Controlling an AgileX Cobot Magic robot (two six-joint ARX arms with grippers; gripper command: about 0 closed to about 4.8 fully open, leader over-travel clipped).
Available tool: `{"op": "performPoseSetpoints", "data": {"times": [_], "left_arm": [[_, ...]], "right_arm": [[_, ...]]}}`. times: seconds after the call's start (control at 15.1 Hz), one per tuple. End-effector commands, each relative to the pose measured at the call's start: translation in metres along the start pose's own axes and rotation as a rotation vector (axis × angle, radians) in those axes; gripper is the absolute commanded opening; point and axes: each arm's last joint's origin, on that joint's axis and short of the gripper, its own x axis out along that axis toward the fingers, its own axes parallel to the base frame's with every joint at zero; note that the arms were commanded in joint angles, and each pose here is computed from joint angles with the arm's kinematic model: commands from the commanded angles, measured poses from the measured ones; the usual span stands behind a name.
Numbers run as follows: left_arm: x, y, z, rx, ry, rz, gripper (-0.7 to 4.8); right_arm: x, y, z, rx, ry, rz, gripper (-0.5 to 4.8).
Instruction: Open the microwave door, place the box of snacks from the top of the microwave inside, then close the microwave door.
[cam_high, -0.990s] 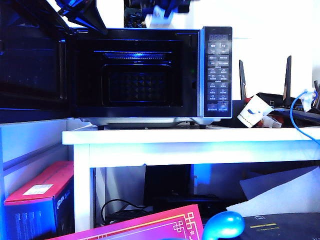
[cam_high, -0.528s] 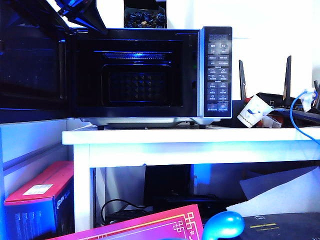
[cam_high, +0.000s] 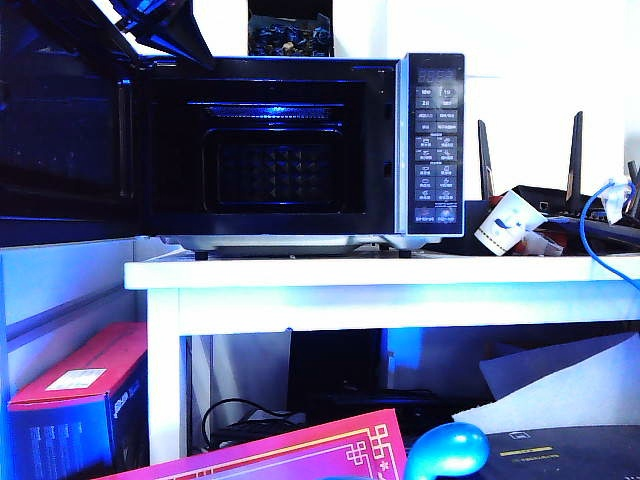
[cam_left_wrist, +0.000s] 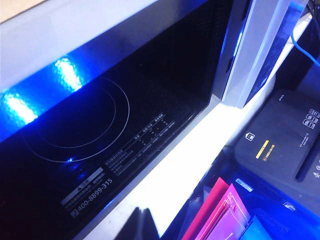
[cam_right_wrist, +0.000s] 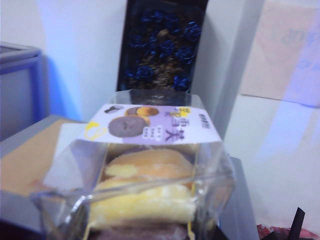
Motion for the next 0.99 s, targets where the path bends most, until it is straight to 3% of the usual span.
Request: {"op": "performPoseSetpoints", "data": {"times": [0.07,0.59,0.99], "left_arm": [[0.003,0.000,-0.007,-0.047,0.044,-0.021,-0.06],[0.004,0.000,-0.007,-0.048,0.044,-0.022,-0.06],[0.004,0.000,-0.007,-0.048,0.044,-0.022,-0.06]], "right_arm": [[-0.014,-0.006,0.012,0.027,-0.008,0.028,2.74],[-0.054,-0.020,0.032,0.040,0.037,0.110,2.83],[-0.057,-0.021,0.032,0.063,0.051,0.141,2.82]]}}
